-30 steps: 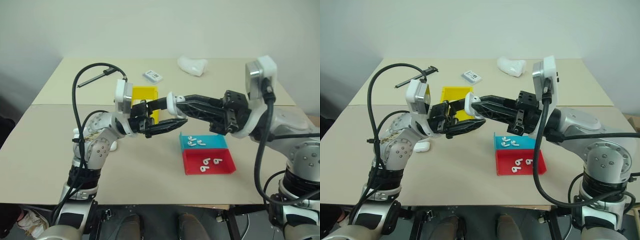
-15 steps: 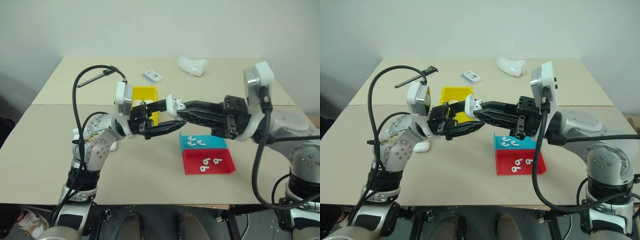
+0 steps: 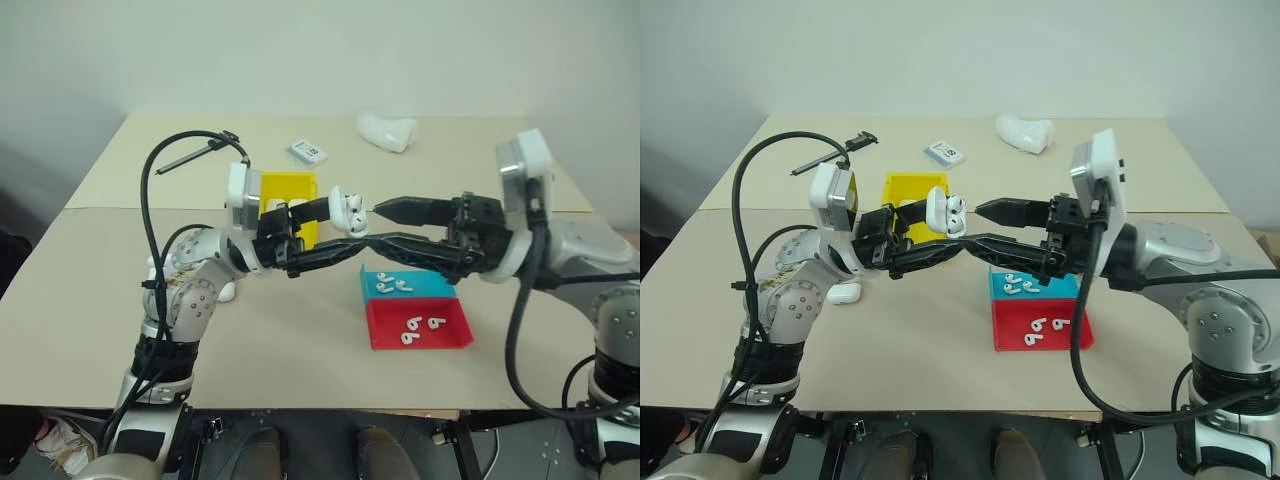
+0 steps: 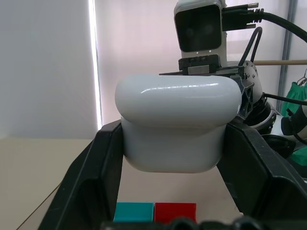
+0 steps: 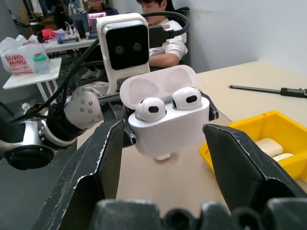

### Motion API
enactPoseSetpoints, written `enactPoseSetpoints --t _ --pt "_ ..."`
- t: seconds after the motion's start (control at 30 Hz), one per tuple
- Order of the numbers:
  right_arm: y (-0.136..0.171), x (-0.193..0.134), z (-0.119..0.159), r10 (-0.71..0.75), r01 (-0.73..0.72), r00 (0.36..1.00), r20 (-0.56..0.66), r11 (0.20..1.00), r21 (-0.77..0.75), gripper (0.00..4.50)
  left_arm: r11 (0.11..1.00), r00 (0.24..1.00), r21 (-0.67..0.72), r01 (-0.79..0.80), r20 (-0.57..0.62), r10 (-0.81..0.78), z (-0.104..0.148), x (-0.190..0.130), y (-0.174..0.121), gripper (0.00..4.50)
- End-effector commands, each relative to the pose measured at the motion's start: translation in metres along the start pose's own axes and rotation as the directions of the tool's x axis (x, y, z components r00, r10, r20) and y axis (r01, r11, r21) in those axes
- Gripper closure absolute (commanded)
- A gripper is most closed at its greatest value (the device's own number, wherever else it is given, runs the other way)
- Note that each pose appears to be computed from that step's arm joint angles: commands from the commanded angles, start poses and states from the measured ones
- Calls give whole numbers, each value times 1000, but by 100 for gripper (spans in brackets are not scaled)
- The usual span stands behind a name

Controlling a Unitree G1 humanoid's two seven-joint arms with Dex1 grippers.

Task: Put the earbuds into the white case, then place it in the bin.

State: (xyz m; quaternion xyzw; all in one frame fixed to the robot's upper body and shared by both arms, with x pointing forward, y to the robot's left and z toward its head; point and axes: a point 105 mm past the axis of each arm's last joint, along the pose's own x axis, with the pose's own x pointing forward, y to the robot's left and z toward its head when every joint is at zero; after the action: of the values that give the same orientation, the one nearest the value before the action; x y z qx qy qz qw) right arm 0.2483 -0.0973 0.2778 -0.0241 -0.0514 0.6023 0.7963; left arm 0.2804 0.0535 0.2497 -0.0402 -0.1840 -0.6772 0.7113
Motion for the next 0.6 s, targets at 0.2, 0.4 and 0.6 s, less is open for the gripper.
enactPoseSetpoints --t 0.2,0.4,0.6 --pt "-4 -3 26 23 -22 1000 5 989 -149 358 999 996 23 -40 -73 42 -13 10 4 171" --pt "-12 14 46 78 -106 983 -165 980 -167 447 998 992 31 -50 -113 53 -26 21 8 171" --pt "-15 43 43 79 -178 889 -451 967 -181 447 999 994 41 -28 -104 33 -27 30 5 171"
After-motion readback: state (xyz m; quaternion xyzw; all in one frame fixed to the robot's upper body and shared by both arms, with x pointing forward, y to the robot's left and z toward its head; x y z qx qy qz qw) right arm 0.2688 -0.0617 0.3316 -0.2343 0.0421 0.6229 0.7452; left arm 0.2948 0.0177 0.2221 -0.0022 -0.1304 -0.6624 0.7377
